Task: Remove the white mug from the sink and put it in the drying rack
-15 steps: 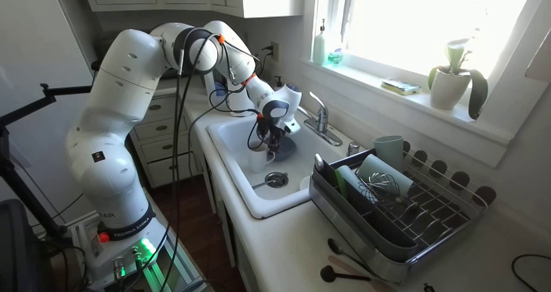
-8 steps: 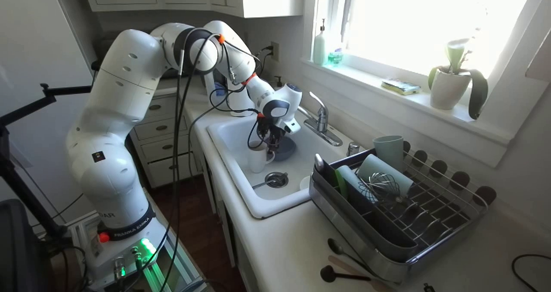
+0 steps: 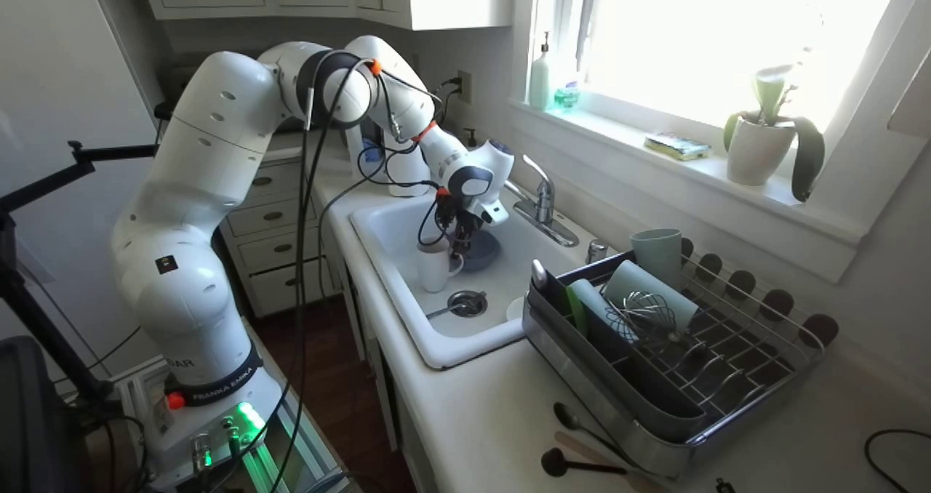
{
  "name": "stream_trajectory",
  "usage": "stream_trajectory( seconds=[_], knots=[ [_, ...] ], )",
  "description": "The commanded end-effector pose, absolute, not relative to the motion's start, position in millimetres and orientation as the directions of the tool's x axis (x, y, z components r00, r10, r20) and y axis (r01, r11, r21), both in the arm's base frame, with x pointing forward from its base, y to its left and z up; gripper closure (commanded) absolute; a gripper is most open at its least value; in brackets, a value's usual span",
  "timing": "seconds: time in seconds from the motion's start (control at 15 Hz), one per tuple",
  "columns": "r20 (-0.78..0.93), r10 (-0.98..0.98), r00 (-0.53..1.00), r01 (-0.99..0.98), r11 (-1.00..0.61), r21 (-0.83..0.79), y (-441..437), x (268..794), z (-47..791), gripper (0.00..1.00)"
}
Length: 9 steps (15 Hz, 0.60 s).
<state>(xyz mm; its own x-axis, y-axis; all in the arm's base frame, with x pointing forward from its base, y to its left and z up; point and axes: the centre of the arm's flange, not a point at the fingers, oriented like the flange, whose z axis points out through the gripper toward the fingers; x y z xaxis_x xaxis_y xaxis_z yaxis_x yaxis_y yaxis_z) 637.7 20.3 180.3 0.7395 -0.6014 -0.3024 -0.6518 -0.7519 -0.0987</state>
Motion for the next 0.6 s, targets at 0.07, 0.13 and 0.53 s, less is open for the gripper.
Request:
stream_trajectory(
  seconds=[0.07, 0.13, 0.53],
  knots=[
    [-0.378, -0.617, 0.69, -0.695, -0.711, -0.107, 16.2, 656.2, 200.2, 0.95],
    [-0.389, -0.617, 0.684, -0.698, -0.708, -0.107, 14.9, 657.7, 202.3, 0.95],
    [-0.416, -0.623, 0.663, -0.713, -0.695, -0.096, 9.6, 661.6, 203.3, 0.95]
  ],
)
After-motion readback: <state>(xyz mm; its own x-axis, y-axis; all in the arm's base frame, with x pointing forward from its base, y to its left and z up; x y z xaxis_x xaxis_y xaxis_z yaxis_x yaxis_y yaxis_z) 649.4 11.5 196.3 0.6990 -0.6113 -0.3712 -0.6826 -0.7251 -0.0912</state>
